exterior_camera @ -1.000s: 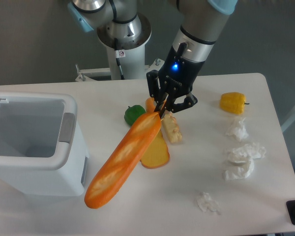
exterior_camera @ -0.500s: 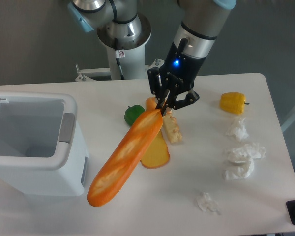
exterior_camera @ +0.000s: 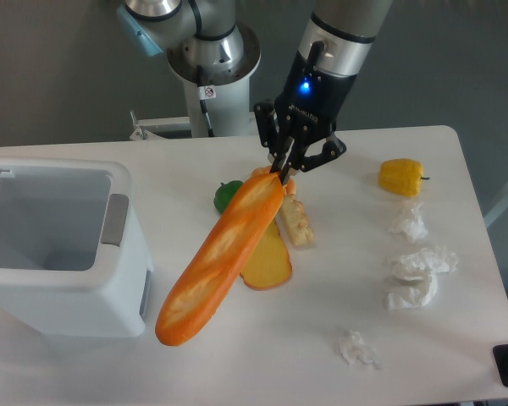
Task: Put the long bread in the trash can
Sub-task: 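Carry the baguette up and over toward the white trash bin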
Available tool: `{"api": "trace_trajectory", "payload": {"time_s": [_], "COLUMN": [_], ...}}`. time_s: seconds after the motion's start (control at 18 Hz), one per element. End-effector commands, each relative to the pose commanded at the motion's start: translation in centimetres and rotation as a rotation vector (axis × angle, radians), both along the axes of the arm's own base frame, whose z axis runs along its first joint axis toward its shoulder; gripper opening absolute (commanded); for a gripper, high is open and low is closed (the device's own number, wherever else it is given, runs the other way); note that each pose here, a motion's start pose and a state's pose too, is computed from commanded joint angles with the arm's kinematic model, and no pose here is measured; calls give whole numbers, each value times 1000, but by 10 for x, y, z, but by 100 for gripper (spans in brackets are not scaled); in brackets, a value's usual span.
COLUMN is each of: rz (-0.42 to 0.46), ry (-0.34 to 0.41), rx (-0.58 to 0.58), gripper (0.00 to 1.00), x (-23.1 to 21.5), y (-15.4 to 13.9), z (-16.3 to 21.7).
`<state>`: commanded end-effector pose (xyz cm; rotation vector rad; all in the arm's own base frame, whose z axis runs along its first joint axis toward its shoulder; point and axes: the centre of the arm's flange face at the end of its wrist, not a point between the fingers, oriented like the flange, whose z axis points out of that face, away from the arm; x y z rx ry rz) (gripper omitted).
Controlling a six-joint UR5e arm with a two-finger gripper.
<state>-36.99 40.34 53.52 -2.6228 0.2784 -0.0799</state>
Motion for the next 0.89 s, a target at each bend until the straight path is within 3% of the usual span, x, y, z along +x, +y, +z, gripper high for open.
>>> {"api": "trace_trajectory", "payload": {"time_s": [0.5, 0.89], "rz": [-9, -73], "ry": [-13, -3], "rx": [-7, -7], "gripper": [0, 0], "x": [50, 106], "y": [-22, -22], "z": [32, 35]}}
